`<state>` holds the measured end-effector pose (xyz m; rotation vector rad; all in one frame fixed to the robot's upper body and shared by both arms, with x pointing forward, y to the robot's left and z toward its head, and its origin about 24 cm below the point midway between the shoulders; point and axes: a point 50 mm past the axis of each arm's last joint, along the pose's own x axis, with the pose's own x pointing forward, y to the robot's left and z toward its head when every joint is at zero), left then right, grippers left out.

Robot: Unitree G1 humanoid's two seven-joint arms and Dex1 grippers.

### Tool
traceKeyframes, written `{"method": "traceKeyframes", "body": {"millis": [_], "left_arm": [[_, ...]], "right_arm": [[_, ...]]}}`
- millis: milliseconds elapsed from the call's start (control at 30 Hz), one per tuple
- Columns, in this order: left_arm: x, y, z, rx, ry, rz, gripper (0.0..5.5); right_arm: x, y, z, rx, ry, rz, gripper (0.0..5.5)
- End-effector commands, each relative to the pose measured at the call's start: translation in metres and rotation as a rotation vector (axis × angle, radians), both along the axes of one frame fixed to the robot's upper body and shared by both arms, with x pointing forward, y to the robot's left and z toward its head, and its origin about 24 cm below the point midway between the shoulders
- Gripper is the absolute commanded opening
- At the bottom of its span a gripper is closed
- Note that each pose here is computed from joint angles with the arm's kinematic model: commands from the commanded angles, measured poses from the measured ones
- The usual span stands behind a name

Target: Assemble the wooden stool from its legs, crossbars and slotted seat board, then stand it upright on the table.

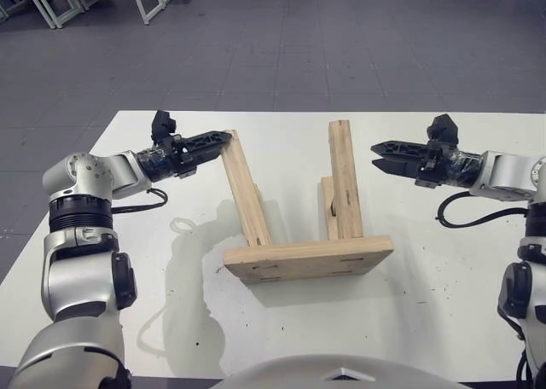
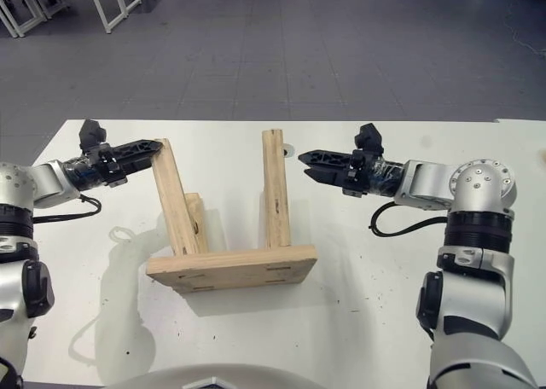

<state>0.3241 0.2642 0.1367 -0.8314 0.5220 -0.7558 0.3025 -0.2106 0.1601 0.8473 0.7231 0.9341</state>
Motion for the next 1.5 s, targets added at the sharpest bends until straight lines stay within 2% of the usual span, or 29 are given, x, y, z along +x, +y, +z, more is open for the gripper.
{"method": "traceKeyframes", "body": {"millis": [33, 167, 267, 333, 467, 567, 800, 1033, 1233, 1333, 1433, 1500], "left_arm": [[-0.019, 0.038, 0.031, -0.042, -0.110, 0.043, 3.15], [-0.069, 0.042, 0.036, 0.078, -0.205, -0.114, 3.15], [-0.117, 0.035, 0.006, 0.398, -0.294, -0.303, 3.15], [-0.133, 0.029, -0.009, 0.516, -0.392, -0.411, 3.15], [-0.149, 0.019, -0.031, 0.677, -0.477, -0.600, 3.15], [-0.152, 0.003, -0.036, 0.680, -0.531, -0.693, 3.15], [-0.133, -0.029, -0.045, 0.668, -0.603, -0.672, 3.15], [-0.124, -0.042, -0.050, 0.653, -0.610, -0.647, 3.15], [-0.106, -0.043, -0.039, 0.549, -0.540, -0.517, 2.06], [-0.105, -0.044, -0.032, 0.449, -0.468, -0.505, 2.03], [-0.105, -0.047, -0.009, 0.297, -0.405, -0.517, 2.01], [-0.104, -0.048, 0.008, 0.300, -0.397, -0.520, 2.01]], "right_arm": [[-0.016, -0.020, -0.008, -0.083, -0.043, -0.028, 3.33], [-0.040, -0.038, -0.018, -0.205, -0.188, 0.002, 3.33], [-0.066, -0.043, -0.031, -0.375, -0.327, 0.183, 3.33], [-0.073, -0.045, -0.033, -0.430, -0.412, 0.283, 3.33], [-0.078, -0.045, -0.035, -0.509, -0.526, 0.470, 3.33], [-0.076, -0.037, -0.038, -0.516, -0.569, 0.541, 3.33], [-0.073, -0.005, -0.046, -0.457, -0.629, 0.609, 3.33], [-0.062, 0.028, -0.051, -0.438, -0.719, 0.616, 3.33], [-0.070, 0.022, -0.054, -0.395, -0.563, 0.595, 2.06], [-0.066, 0.022, -0.046, -0.374, -0.530, 0.540, 1.94], [-0.059, 0.027, -0.014, -0.266, -0.522, 0.464, 1.91], [-0.062, 0.035, 0.010, -0.227, -0.535, 0.478, 1.91]]}}
